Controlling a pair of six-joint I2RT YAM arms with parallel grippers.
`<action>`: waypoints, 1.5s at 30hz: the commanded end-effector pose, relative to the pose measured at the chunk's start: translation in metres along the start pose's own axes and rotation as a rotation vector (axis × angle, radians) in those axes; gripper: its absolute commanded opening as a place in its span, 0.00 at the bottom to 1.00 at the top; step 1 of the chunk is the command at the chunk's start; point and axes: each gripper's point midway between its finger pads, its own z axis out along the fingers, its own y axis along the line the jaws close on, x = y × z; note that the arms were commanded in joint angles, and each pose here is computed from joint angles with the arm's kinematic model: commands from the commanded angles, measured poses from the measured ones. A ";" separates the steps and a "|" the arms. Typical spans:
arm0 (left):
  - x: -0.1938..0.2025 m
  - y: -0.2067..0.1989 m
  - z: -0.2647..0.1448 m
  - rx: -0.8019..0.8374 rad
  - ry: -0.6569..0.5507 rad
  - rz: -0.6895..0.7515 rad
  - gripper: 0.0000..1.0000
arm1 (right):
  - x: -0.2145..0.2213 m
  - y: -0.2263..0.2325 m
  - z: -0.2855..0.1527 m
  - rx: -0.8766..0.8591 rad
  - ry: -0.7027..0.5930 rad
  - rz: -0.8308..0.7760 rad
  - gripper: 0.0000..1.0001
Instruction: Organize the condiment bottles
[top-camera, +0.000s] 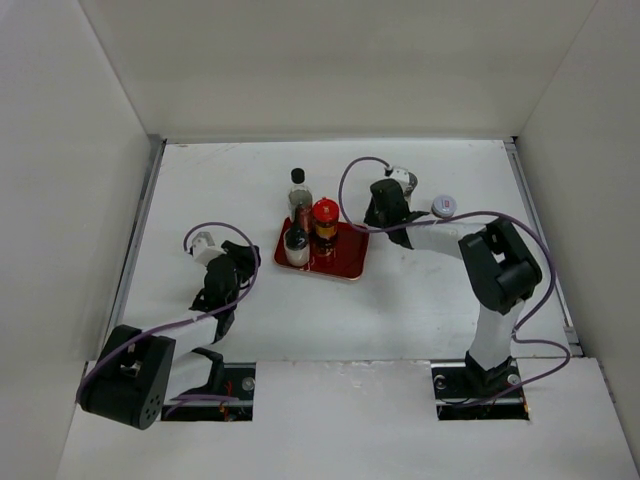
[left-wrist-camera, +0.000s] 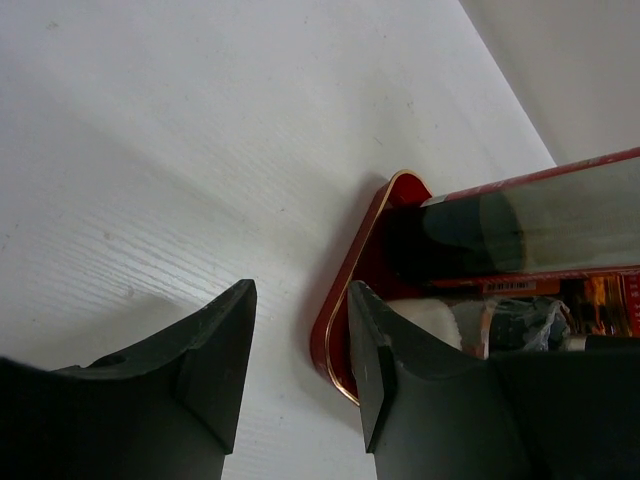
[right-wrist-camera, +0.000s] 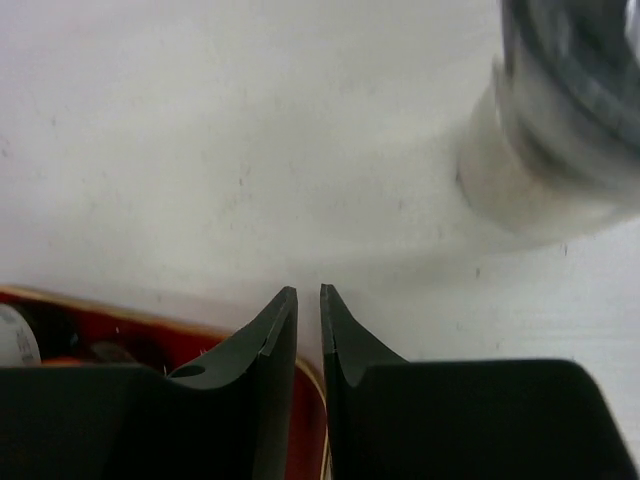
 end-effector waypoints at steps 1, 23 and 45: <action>-0.013 -0.029 0.004 0.088 -0.037 -0.037 0.40 | -0.049 0.025 0.007 -0.058 -0.128 -0.010 0.23; -0.026 -0.037 -0.005 0.131 -0.077 -0.047 0.72 | -0.164 -0.040 -0.071 0.201 -0.294 -0.181 1.00; -0.024 -0.034 -0.003 0.127 -0.070 -0.046 0.72 | -0.169 -0.046 -0.039 0.191 -0.295 -0.176 0.50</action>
